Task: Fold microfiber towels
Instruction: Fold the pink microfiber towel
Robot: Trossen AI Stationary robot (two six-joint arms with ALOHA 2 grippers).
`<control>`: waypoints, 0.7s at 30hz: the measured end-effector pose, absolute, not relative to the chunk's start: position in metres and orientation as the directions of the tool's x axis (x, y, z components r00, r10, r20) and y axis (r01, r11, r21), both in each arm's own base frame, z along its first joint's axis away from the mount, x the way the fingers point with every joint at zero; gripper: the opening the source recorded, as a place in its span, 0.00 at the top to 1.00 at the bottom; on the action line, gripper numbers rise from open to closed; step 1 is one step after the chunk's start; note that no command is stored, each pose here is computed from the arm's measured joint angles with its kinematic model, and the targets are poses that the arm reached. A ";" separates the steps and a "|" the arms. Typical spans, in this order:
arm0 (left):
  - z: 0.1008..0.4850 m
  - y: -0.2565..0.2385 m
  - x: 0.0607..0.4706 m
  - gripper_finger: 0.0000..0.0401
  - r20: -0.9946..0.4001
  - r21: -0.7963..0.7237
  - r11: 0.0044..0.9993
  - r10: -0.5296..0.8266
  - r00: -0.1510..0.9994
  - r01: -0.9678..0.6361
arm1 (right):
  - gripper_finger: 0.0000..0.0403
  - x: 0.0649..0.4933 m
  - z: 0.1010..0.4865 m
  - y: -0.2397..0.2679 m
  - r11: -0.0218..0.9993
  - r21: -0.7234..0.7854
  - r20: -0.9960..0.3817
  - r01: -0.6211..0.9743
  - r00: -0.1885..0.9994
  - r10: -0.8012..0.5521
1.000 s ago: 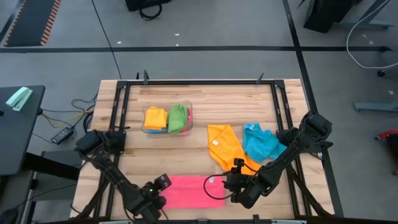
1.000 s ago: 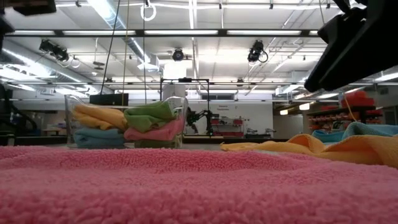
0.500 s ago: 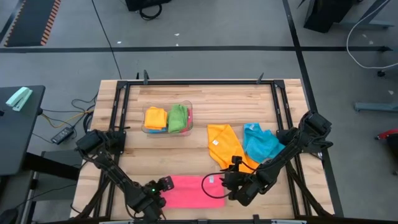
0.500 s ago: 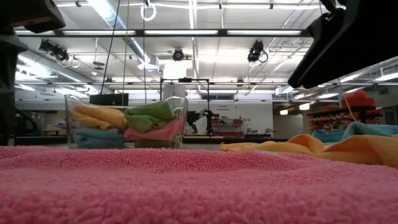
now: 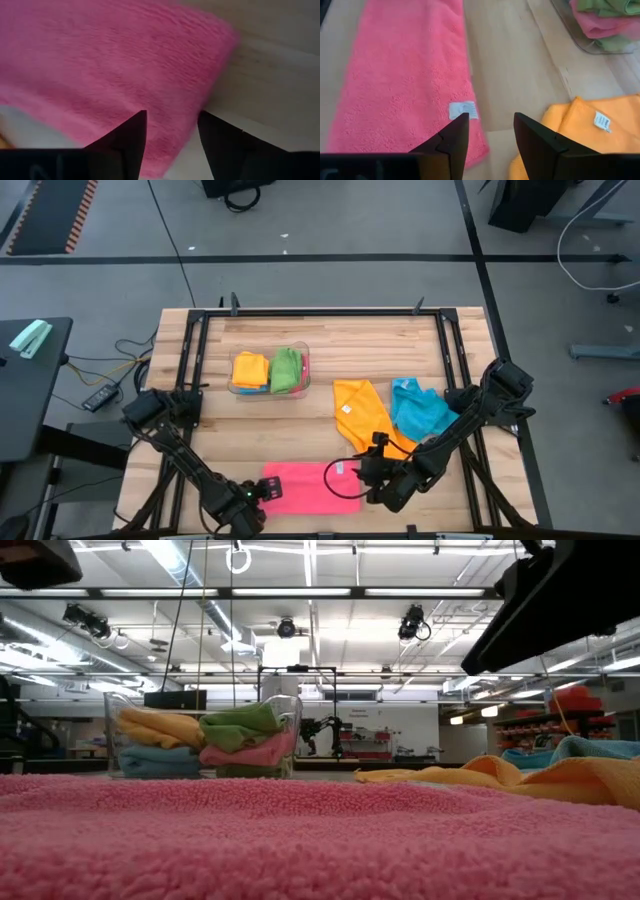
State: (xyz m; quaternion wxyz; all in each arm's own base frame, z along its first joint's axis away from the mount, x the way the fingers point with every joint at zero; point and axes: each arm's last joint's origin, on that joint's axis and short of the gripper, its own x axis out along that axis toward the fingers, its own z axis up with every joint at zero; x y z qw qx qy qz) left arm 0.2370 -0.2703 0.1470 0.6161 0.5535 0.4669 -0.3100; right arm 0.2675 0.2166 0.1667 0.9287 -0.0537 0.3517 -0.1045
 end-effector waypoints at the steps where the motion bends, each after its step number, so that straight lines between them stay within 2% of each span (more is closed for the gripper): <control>1: 0.146 -0.269 0.237 0.54 -0.924 0.378 0.187 0.139 0.356 0.907 | 0.59 0.268 0.167 0.218 0.974 -0.163 -0.638 0.155 0.737 -0.224; 6: 0.134 -0.267 0.241 0.65 -0.955 0.290 0.199 0.120 0.270 0.936 | 0.59 0.269 0.171 0.225 0.983 -0.111 -0.611 0.144 0.771 -0.182; 13: 0.129 -0.268 0.240 0.81 -0.960 0.269 0.154 0.126 0.251 0.951 | 0.59 0.267 0.172 0.229 0.986 -0.058 -0.599 0.157 0.785 -0.160; 17: 0.129 -0.268 0.240 0.95 -0.964 0.257 0.159 0.118 0.240 0.953 | 0.59 0.268 0.173 0.230 0.985 -0.030 -0.593 0.170 0.790 -0.154; 21: 0.137 -0.266 0.242 0.97 -0.965 0.262 0.211 0.091 0.248 0.942 | 0.59 0.272 0.177 0.233 0.987 0.010 -0.560 0.158 0.819 -0.126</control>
